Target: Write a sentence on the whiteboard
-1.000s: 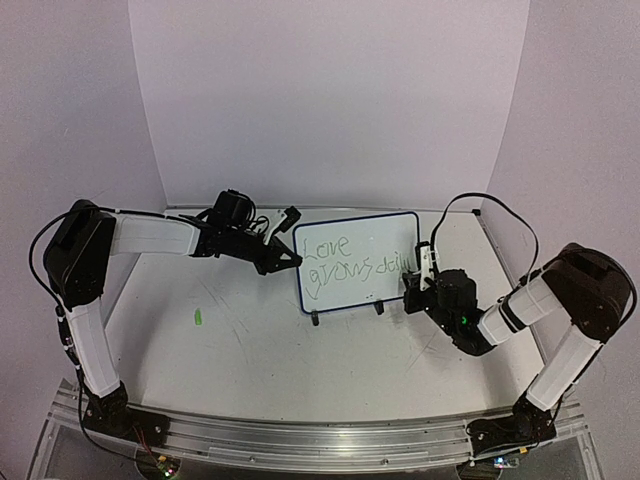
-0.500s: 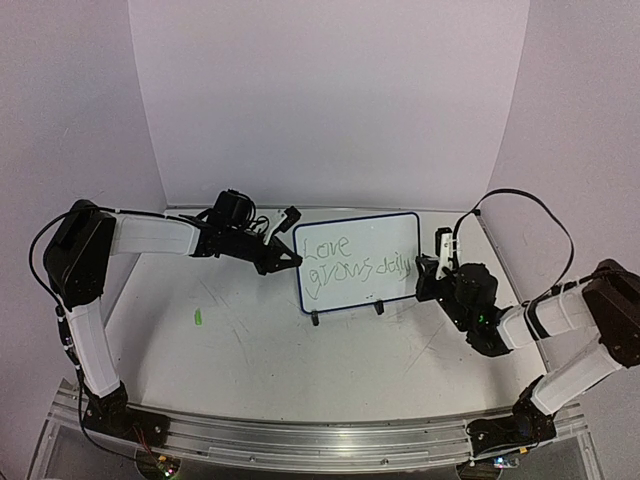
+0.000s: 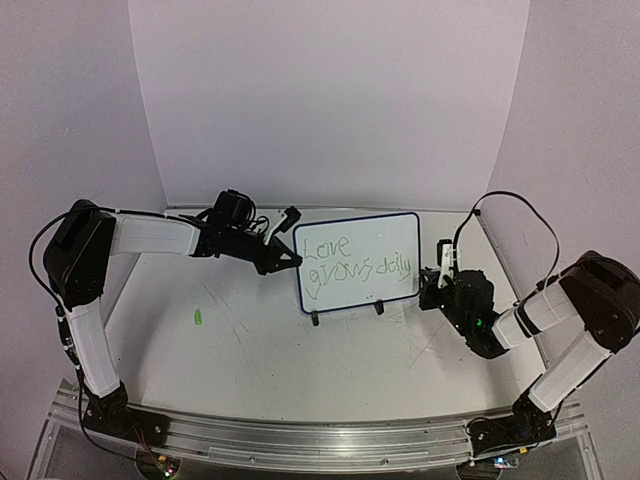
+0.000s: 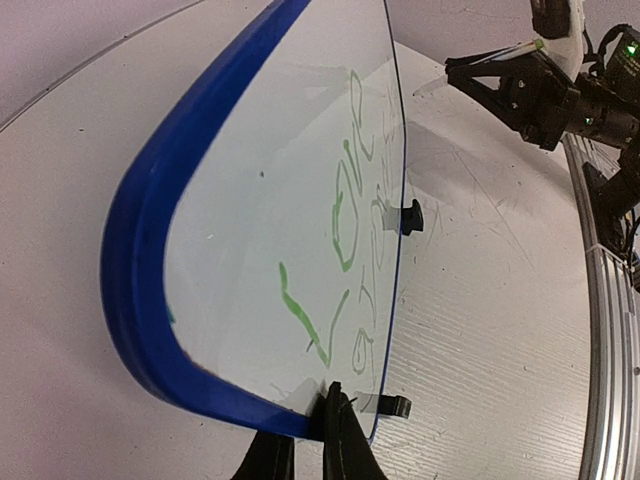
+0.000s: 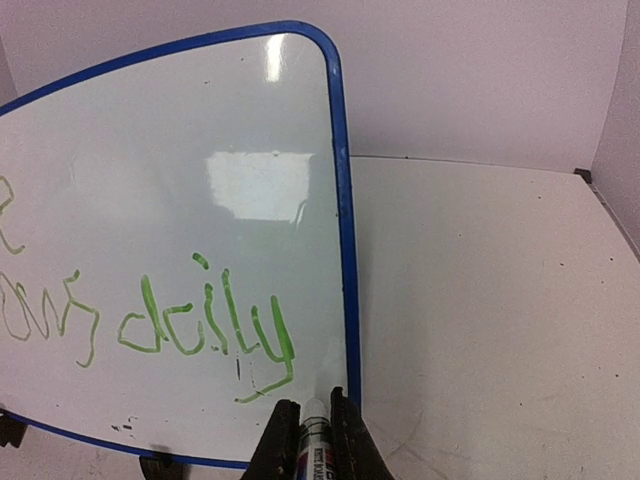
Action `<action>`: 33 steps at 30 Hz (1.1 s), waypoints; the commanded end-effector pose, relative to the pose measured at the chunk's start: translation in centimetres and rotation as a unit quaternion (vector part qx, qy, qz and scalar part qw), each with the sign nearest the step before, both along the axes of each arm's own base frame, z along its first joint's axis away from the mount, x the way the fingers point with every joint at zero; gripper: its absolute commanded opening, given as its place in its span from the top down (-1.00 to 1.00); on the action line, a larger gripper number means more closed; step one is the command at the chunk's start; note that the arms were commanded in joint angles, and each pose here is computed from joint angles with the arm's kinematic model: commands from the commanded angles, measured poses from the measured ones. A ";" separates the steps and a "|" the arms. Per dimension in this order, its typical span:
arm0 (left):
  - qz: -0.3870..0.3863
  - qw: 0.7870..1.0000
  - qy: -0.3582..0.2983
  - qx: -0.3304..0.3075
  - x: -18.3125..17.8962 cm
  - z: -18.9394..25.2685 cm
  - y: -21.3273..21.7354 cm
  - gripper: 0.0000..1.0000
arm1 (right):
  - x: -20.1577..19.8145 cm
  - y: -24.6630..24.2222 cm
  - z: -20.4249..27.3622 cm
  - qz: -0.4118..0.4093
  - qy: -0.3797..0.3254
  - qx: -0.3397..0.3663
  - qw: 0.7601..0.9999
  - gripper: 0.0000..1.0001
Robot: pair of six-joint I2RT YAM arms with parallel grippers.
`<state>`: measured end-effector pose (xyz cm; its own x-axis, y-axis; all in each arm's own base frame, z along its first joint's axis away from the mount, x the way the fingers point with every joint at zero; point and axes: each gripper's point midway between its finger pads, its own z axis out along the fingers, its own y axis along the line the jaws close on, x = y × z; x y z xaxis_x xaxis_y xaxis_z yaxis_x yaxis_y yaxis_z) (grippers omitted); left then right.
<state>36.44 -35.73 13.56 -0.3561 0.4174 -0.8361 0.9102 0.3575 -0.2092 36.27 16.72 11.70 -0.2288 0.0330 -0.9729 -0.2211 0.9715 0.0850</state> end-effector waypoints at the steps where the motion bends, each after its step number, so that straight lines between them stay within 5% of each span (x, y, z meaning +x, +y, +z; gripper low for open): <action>1: 0.030 0.988 0.020 0.150 -0.6 -7.9 4.3 1.00 | 0.4 0.8 2.1 0.019 -0.038 0.038 0.998 1.00; 33: 0.028 0.988 0.020 0.151 -0.6 -7.9 4.4 1.00 | 2.1 1.1 1.6 0.013 -0.038 0.033 0.999 1.00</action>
